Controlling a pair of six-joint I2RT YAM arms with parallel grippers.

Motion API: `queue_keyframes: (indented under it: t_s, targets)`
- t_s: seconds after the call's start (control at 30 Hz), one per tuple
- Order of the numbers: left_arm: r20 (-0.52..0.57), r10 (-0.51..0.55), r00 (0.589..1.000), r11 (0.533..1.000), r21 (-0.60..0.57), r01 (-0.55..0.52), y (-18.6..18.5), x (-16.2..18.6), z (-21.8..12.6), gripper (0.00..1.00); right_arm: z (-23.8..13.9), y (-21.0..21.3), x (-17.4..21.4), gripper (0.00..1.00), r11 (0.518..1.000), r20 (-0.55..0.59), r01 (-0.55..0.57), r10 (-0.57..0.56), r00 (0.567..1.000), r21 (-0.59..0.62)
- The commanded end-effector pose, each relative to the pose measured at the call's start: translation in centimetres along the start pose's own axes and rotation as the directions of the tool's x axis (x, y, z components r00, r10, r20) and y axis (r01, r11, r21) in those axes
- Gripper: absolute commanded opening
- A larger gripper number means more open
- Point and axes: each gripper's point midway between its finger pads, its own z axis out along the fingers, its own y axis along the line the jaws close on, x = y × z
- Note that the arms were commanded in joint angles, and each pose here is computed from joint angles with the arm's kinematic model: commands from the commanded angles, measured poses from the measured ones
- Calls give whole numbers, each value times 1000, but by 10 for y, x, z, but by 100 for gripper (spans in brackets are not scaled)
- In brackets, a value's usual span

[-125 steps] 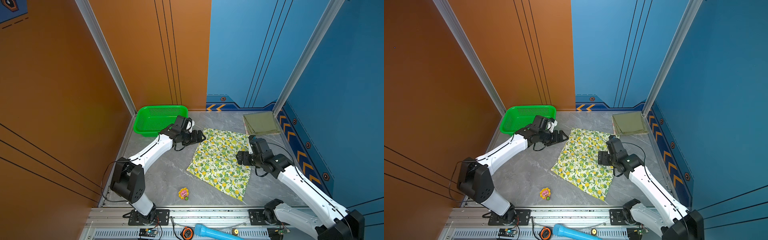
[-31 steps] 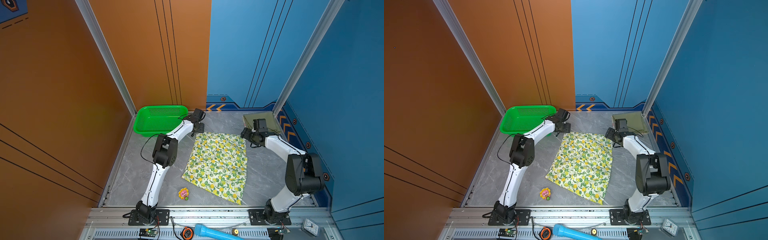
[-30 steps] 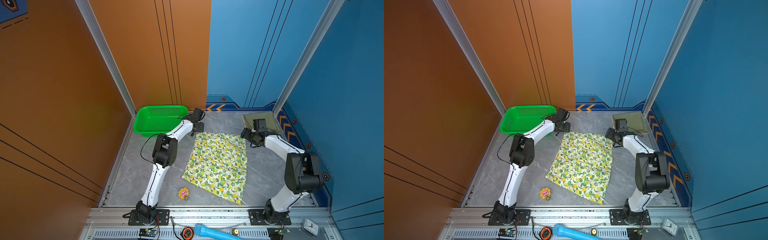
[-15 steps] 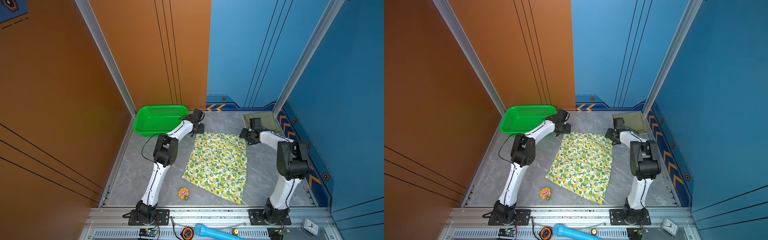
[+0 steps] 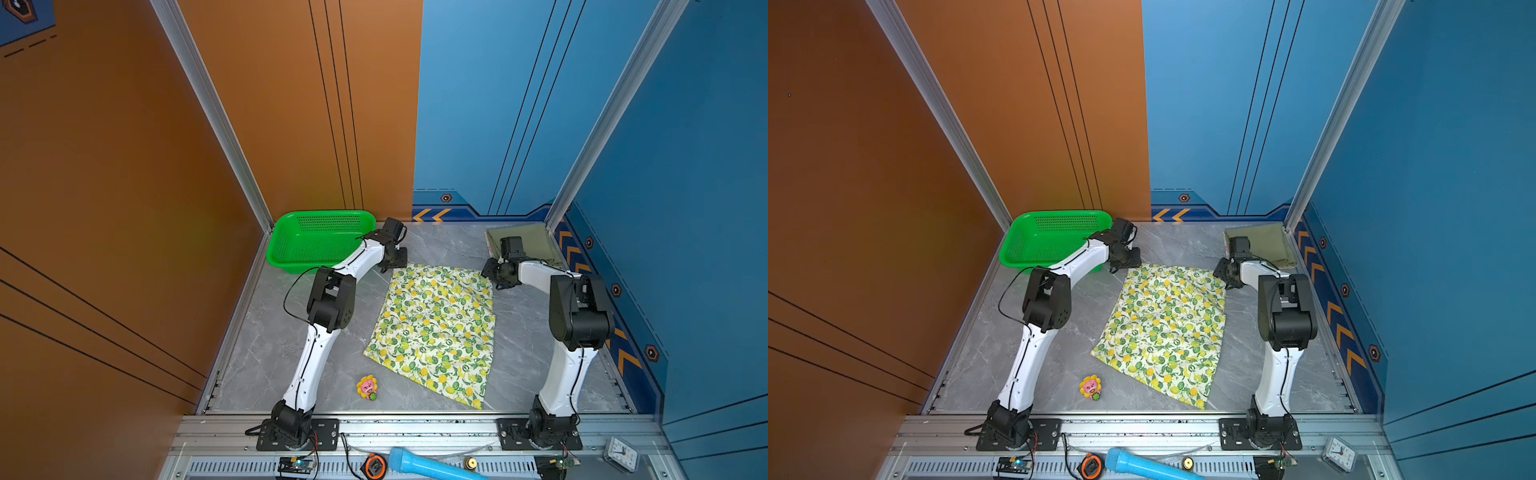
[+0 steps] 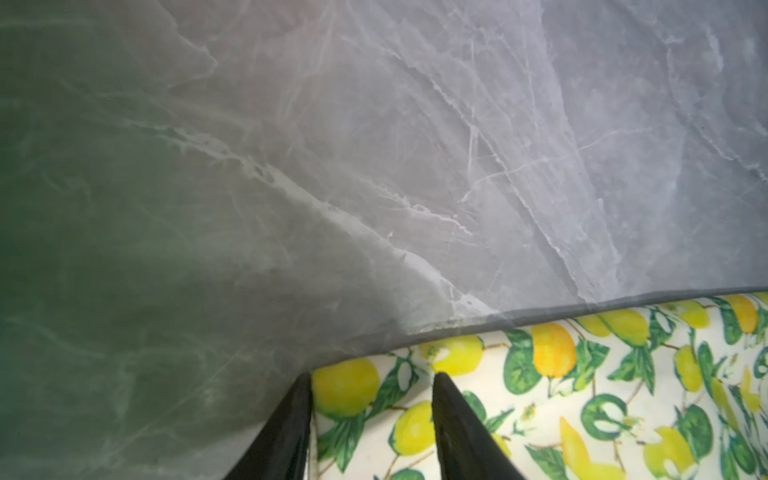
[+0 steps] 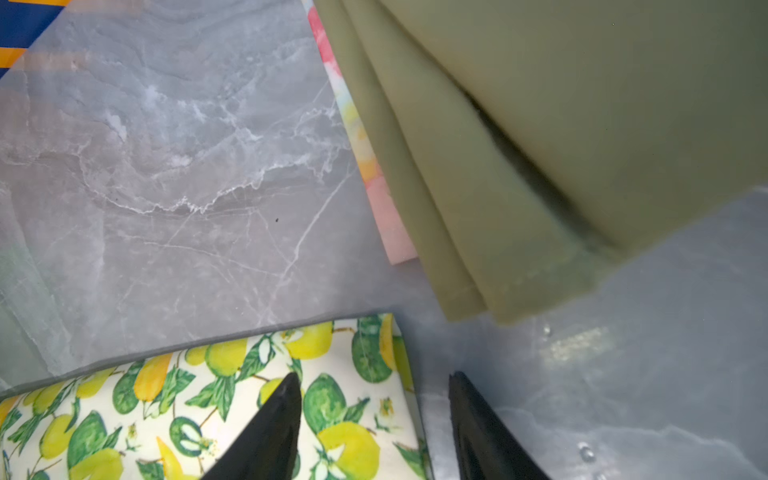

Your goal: Fold and stack the skirts

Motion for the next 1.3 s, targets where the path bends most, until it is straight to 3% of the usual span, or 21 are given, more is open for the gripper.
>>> queue_keyframes:
  t_s: [0.0,0.17,0.37,0.67,0.77,1.27]
  targets:
    - [-66,-14,998,1000,14,15,4,12,11,41,7,7,-11,57,999,10,6,-6,1000,-39]
    - [-73,-21,997,999,24,23,5,11,13,20,10,15,-12,48,998,1,9,-9,1000,-58]
    - [-73,-23,997,999,22,25,6,11,14,1,23,7,0,25,999,-32,1,-2,999,-48]
    - [-33,-22,999,999,32,23,4,-7,1,0,12,12,-22,0,999,24,15,-14,1000,-51]
    - [-7,-22,1000,999,47,22,-1,-17,-7,0,9,17,-30,0,997,42,40,-38,998,-60]
    - [191,-11,981,988,151,-18,-35,-82,-91,0,-117,79,-109,0,970,303,160,-99,948,-183]
